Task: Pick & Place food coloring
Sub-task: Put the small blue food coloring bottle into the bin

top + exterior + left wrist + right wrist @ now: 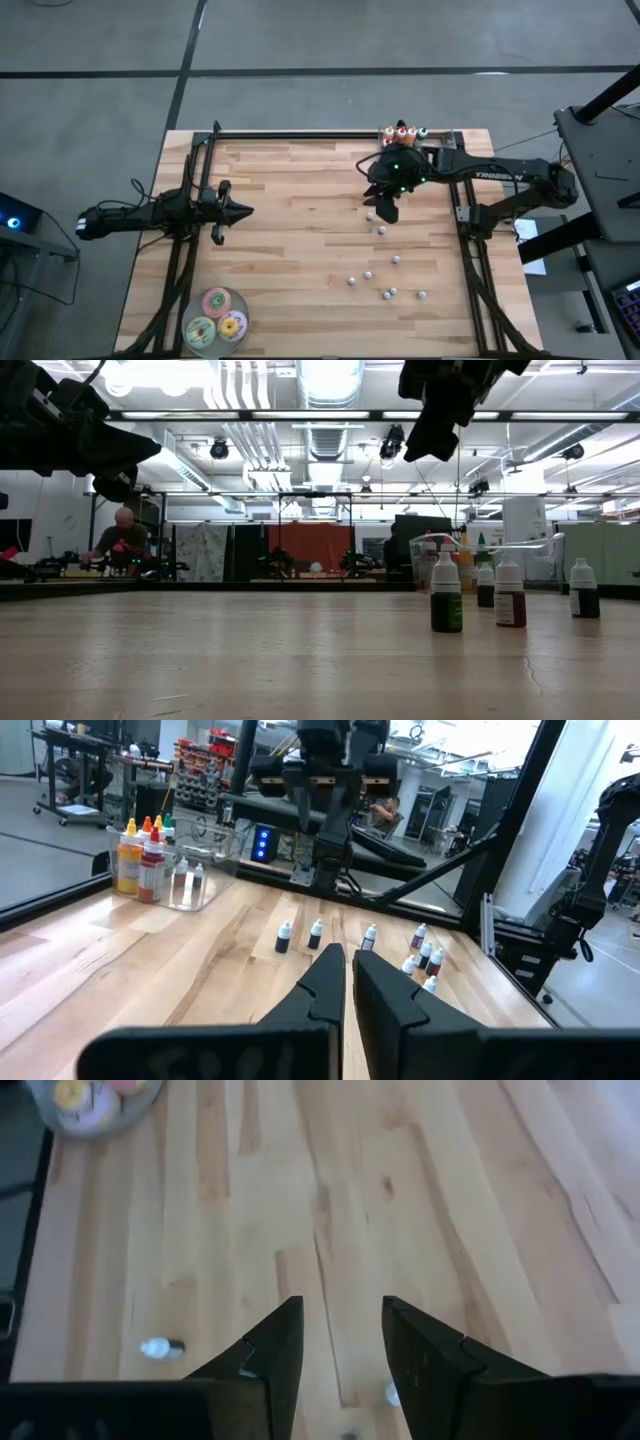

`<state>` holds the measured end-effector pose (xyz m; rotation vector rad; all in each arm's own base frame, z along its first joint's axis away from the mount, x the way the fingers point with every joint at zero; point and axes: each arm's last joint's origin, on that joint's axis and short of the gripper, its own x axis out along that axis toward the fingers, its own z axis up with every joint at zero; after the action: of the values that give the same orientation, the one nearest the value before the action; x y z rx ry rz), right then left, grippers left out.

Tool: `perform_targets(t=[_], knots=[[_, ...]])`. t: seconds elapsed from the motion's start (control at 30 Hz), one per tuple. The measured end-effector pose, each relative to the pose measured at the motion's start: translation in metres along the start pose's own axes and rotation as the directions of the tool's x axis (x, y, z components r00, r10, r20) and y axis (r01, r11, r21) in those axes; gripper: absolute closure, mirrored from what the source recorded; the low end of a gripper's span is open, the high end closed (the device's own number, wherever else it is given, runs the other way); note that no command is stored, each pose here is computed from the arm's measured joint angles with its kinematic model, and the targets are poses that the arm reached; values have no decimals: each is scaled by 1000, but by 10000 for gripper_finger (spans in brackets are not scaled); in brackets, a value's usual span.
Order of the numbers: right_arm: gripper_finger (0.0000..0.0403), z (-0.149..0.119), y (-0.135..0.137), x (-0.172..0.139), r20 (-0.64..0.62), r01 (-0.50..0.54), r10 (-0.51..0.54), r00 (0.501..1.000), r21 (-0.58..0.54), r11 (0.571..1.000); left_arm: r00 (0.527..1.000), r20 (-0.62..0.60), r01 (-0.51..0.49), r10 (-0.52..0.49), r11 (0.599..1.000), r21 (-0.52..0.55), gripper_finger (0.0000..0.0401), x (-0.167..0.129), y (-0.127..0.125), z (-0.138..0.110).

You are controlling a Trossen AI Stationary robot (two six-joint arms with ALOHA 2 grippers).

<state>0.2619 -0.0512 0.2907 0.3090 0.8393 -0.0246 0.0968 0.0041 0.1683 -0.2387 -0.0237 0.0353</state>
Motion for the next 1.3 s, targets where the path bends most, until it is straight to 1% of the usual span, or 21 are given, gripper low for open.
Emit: perform_targets(t=[0.2,0.33,0.57,0.67,0.77,0.9,1.0,1.17,1.3], knots=[[266,14,3,9,-125,2,-8,992,-53,999,1000,0,0,0,1000,0,401,0,0,0],[258,19,1,22,-211,-7,-15,977,-100,995,1000,0,0,0,1000,0,401,0,0,0],[245,19,-1,41,-277,-27,-23,961,-175,984,1000,0,0,0,1000,0,401,0,0,0],[239,15,-1,46,-302,-28,-30,953,-184,983,1000,0,0,0,1000,0,401,0,0,0],[228,9,-1,51,-323,-2,-64,944,-202,979,1000,0,0,0,1000,0,401,0,0,0],[206,-1,-1,56,-354,5,-76,932,-196,981,1000,0,0,0,1000,0,401,0,0,0],[189,-8,-3,60,-374,33,-104,921,-191,981,1000,0,0,0,1000,0,401,0,0,0],[164,-22,-6,67,-407,30,-108,907,-193,981,1000,0,0,0,1000,0,401,0,0,0],[156,-31,-9,75,-401,34,-111,909,-196,980,1000,0,0,0,1000,0,401,0,0,0]])
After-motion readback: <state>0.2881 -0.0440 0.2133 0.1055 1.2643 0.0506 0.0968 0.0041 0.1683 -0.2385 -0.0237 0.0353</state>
